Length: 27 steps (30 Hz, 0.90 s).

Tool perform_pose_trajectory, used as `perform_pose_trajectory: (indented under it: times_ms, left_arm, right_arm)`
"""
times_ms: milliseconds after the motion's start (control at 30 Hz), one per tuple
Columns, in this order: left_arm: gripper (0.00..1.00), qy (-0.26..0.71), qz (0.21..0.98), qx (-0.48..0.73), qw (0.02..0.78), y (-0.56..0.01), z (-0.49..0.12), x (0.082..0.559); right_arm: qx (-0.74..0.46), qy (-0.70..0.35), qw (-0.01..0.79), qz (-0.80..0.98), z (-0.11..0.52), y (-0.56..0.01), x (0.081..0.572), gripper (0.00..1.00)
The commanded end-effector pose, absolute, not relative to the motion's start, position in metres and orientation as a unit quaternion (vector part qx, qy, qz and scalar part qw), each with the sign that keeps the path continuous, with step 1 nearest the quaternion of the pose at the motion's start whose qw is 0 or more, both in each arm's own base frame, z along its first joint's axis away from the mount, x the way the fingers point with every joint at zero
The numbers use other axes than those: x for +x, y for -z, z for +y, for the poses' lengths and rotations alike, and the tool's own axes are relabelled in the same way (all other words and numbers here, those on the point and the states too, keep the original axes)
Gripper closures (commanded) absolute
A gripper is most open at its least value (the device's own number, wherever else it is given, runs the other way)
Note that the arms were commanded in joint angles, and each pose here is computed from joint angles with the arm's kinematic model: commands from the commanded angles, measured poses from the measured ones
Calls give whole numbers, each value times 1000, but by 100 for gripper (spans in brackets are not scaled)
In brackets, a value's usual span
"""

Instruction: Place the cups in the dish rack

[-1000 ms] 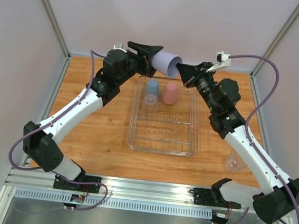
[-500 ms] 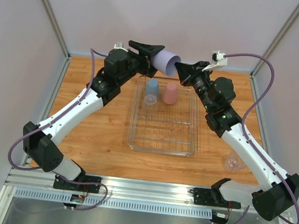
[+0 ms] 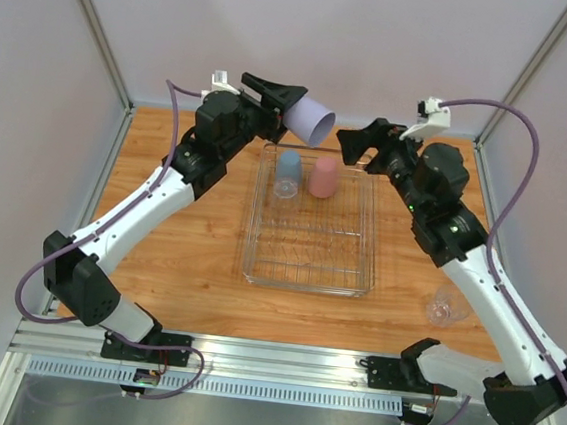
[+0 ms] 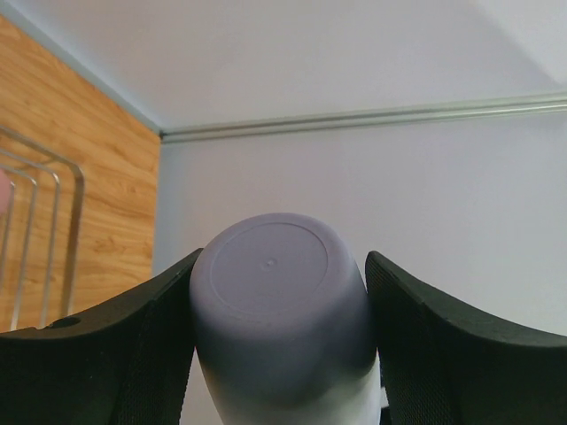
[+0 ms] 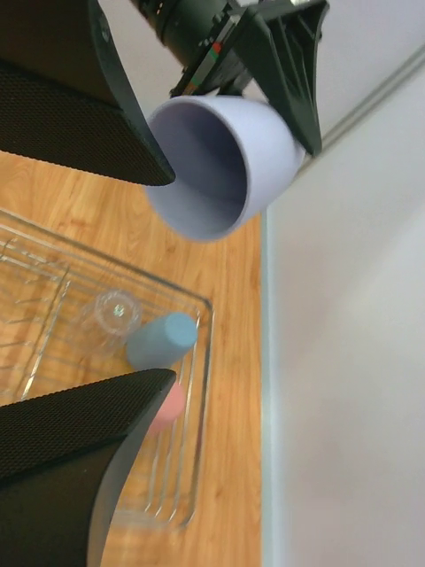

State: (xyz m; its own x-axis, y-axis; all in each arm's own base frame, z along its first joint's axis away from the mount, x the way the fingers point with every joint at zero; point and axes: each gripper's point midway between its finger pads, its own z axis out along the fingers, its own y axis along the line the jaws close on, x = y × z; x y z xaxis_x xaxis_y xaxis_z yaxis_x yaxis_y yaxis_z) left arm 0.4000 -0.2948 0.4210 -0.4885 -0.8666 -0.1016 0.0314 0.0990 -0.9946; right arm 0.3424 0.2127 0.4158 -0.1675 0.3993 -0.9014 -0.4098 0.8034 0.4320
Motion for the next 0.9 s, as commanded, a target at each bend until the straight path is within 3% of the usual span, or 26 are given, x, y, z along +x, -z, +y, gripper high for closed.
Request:
perform_pose_trajectory:
  times_ms: [0,233,467,600,867]
  left_arm:
    - [52,557,619,-269,483,-455,-273,406]
    - [52,410,675,-90,608,-429,-298,423]
    - [51,353,639,48,682,-409,-351,427]
    - [51,338,636,79,690,-380,-381,444]
    - [49,311,628,163,695,-335,-438,459]
  right_arm:
    - [42,-264,632,728,157,-418,315,14]
    - [192,-101,553,805,46,-352,284,9]
    - [262,-114,464,839,15,-293,288,8]
    - [267,-67,480,833,-7,-292,292,4]
    - [275,-83,499,817,-22,-287,318,2]
